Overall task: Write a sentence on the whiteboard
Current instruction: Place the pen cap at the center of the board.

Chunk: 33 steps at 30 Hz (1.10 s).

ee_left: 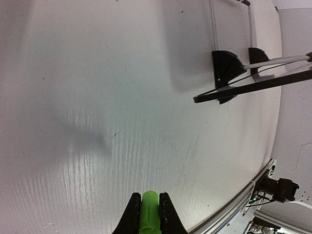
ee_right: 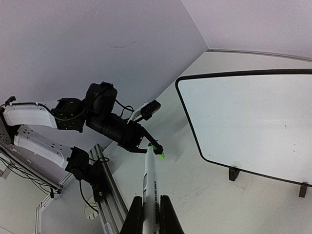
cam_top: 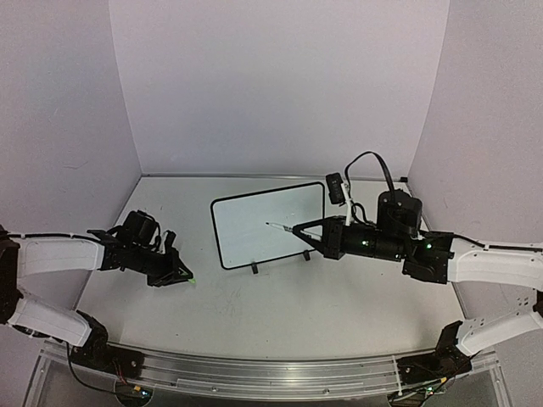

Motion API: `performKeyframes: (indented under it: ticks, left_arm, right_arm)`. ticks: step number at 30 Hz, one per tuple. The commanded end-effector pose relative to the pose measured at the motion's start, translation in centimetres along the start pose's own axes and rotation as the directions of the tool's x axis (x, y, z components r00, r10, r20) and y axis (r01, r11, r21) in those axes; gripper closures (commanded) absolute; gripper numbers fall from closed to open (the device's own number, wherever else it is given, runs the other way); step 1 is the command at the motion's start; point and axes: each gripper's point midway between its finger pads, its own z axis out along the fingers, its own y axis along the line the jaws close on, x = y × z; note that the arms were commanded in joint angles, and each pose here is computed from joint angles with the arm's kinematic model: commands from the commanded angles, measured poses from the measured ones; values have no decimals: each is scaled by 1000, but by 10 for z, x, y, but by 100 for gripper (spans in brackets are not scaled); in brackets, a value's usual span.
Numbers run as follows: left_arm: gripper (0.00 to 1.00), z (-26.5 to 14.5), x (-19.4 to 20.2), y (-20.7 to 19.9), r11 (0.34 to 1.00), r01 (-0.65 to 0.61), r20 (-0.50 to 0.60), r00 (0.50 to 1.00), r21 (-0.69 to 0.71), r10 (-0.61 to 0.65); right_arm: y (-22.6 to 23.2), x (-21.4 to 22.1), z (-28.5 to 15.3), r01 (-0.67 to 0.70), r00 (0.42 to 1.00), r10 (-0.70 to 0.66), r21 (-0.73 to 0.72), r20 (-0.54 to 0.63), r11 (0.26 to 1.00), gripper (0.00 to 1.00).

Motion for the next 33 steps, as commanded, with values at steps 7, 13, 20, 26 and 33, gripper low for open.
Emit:
performKeyframes:
  ticks: [7, 13, 20, 26, 33]
  left_arm:
    - [96, 33, 2, -4, 999, -50, -94, 994, -1, 50]
    - [83, 39, 5, -1, 999, -49, -110, 993, -9, 48]
    - [74, 39, 4, 1, 998, -55, -107, 993, -20, 53]
    - [65, 39, 2, 2, 998, -58, -95, 994, -28, 55]
    - [44, 22, -11, -9, 995, -92, -47, 995, -43, 90]
  right_arm:
    - [10, -9, 18, 65, 998, -65, 31, 11, 997, 100]
    - [10, -4, 22, 68, 998, -68, 43, -3, 997, 100]
    - [12, -4, 22, 78, 997, -78, 47, -4, 996, 100]
    - [13, -3, 20, 86, 996, -85, 57, -7, 995, 100]
    - [21, -7, 15, 88, 996, -88, 36, 1, 995, 100]
